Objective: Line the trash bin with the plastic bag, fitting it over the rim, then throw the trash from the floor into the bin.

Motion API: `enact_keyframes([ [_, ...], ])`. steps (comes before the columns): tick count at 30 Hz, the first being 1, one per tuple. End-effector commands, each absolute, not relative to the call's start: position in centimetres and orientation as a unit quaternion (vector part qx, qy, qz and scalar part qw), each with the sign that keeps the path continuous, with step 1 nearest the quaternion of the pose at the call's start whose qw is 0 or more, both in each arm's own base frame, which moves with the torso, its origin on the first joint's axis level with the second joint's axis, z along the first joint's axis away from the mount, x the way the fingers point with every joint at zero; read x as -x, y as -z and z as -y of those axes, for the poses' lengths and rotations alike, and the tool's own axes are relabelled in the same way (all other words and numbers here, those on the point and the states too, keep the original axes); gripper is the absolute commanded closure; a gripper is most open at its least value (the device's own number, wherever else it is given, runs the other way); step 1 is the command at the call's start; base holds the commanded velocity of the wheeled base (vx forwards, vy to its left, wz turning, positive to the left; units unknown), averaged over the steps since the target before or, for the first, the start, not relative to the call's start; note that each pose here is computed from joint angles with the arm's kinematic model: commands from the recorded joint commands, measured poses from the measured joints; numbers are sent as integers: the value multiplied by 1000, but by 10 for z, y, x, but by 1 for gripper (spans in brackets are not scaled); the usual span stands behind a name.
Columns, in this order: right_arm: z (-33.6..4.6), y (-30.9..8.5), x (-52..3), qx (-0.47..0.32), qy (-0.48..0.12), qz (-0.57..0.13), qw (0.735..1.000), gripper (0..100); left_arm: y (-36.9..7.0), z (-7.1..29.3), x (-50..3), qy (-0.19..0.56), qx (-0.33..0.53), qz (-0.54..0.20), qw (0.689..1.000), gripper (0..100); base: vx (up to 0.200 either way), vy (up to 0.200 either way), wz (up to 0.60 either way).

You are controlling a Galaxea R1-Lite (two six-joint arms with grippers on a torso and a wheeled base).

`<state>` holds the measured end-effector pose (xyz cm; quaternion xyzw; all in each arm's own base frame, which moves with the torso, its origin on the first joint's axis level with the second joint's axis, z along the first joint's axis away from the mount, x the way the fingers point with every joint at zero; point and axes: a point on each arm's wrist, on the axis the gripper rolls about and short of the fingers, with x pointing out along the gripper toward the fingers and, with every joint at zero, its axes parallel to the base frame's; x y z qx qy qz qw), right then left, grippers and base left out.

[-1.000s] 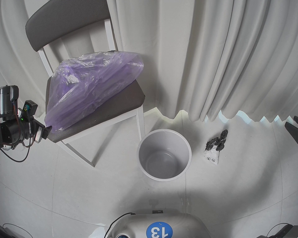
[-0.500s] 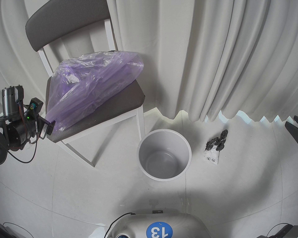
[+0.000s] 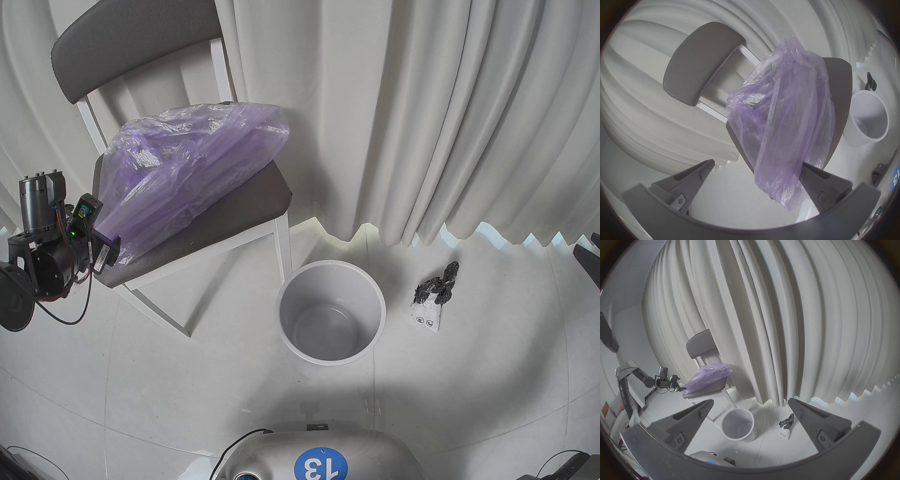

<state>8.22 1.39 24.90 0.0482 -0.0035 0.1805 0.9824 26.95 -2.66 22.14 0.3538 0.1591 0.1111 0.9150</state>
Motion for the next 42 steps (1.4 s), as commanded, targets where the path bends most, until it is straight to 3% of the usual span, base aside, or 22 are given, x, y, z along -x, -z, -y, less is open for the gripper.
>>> enact_keyframes([
  [1,-14,-249,-82,-48,-180,5,982,0,-219,27,-273,-113,-356,-164,913,0,0,0,0],
  [19,-14,-249,-83,-48,-181,3,982,0,-223,27,-277,-132,-356,-162,911,0,0,0,0],
  [20,-14,-249,-83,-48,-181,3,982,0,-223,27,-277,-132,-356,-162,911,100,0,0,0],
  [42,-15,-242,-89,-49,-181,-17,982,0,-247,25,-267,-150,-348,-126,917,100,0,0,0],
])
